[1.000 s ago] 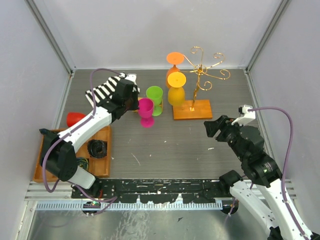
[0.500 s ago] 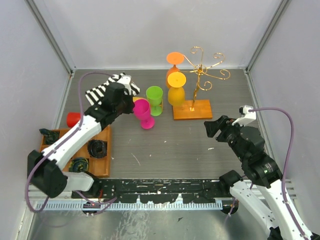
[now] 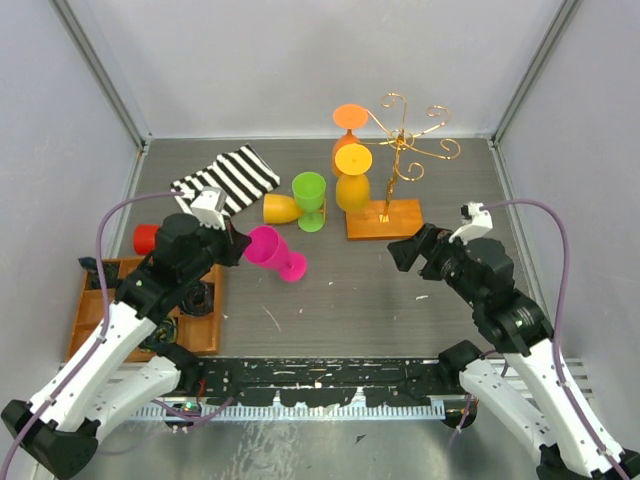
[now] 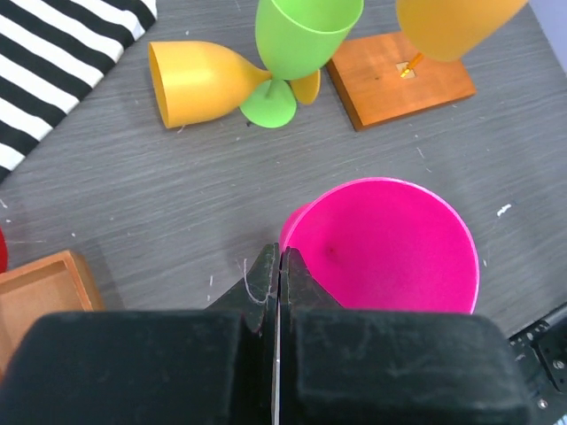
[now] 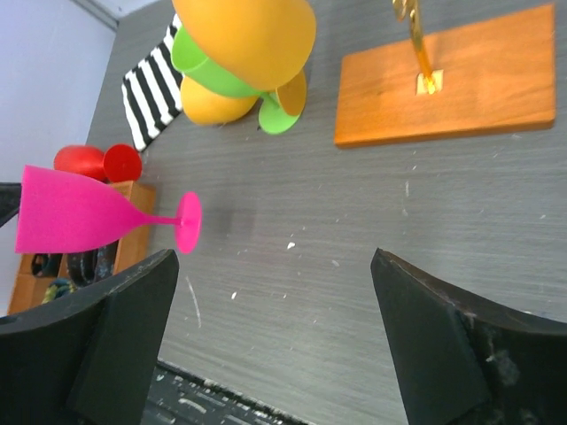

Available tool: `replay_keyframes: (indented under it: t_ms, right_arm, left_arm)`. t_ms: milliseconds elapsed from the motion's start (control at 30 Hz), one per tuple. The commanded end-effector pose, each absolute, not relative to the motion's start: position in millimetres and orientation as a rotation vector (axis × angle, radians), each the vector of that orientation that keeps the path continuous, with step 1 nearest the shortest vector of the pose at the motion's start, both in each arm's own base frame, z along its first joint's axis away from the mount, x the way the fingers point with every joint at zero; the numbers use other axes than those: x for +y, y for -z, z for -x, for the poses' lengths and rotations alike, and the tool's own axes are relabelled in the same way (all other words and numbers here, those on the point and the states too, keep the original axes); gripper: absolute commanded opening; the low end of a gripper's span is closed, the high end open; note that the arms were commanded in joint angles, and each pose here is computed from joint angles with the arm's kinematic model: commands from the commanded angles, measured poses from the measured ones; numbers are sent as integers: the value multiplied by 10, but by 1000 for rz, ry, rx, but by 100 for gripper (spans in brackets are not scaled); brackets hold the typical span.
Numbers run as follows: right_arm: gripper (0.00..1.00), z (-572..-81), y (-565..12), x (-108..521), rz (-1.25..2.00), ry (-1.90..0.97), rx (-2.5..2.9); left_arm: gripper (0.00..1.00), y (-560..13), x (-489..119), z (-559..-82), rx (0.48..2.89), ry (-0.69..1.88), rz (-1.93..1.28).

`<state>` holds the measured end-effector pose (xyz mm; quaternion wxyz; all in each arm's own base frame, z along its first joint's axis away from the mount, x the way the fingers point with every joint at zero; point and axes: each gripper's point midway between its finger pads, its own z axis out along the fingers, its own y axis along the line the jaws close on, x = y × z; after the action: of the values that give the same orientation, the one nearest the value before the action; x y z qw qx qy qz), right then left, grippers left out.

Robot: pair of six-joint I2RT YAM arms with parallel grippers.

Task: Place the wine glass upside down on the wine glass rack
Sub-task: Pick up the wine glass at the center of the board.

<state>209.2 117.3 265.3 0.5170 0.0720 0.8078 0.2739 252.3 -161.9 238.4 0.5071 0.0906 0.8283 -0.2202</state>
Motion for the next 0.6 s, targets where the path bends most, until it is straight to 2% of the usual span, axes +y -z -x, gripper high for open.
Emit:
replay_keyframes:
  t_ms: [0, 300, 433, 567]
  right_arm:
    - [100, -2135, -2726, 1441, -204, -829, 1952]
    - [100, -2217, -2372, 1750, -221, -1035, 1931]
    - [93, -2233, -2099, 1797, -240, -1046, 1986]
    - [79, -2184, -2000, 1954, -217, -1179, 1964]
  left_arm:
    - [0, -2422, -1656, -2334, 1978, 643, -178]
    - [0, -2564, -1701, -2187, 1873, 746, -97]
    - [0, -2590, -1873, -2165, 1846, 746, -113]
    - [0, -2546, -2093, -2188, 1869, 724, -100]
